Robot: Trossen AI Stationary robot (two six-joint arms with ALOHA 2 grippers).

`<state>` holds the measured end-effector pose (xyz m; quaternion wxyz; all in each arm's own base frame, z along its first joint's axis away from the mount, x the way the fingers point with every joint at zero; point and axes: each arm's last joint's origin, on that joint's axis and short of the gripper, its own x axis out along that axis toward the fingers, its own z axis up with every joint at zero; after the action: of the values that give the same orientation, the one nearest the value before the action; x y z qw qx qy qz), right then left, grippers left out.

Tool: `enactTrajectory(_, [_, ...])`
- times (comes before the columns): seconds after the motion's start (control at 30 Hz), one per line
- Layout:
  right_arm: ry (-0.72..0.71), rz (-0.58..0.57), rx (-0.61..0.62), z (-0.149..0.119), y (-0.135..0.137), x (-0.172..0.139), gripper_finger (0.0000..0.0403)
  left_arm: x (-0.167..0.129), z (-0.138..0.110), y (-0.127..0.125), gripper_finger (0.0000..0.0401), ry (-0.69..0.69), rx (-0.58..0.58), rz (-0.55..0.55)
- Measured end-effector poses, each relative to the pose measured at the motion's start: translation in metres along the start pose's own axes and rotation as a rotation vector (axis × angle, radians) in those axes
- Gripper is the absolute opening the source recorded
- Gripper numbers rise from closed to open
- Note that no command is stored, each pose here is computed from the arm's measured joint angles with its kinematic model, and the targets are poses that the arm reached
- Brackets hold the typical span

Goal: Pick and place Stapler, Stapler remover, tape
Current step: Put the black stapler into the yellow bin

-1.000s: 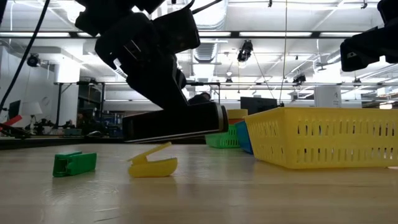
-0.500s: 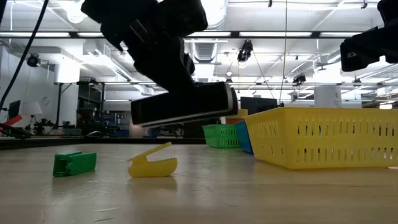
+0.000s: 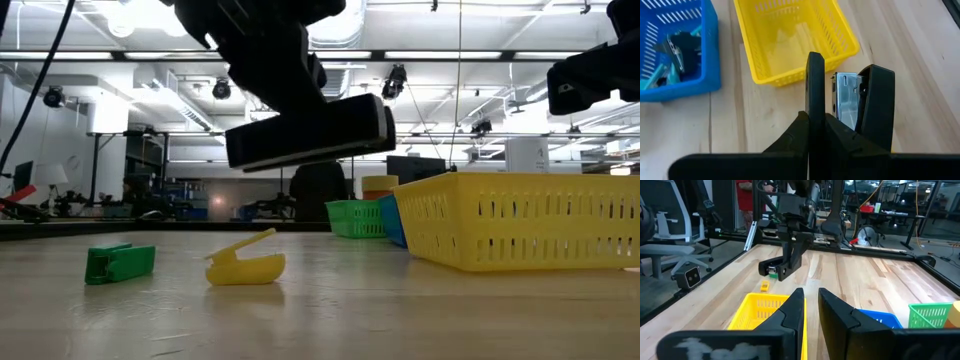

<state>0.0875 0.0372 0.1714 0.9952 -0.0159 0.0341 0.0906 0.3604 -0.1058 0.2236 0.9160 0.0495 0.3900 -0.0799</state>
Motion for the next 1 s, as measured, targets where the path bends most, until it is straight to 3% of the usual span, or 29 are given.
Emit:
enactTrajectory(0.43, [0.000, 0.000, 0.000, 0.000, 0.000, 0.000, 0.0052, -0.006, 0.012, 0.001, 0.0042, -0.028, 0.060, 0.038])
enactTrajectory(1.0, [0.000, 0.000, 0.001, 0.000, 0.000, 0.000, 0.0052, -0.003, 0.031, 0.001, 0.0040, -0.237, 0.083, 0.038])
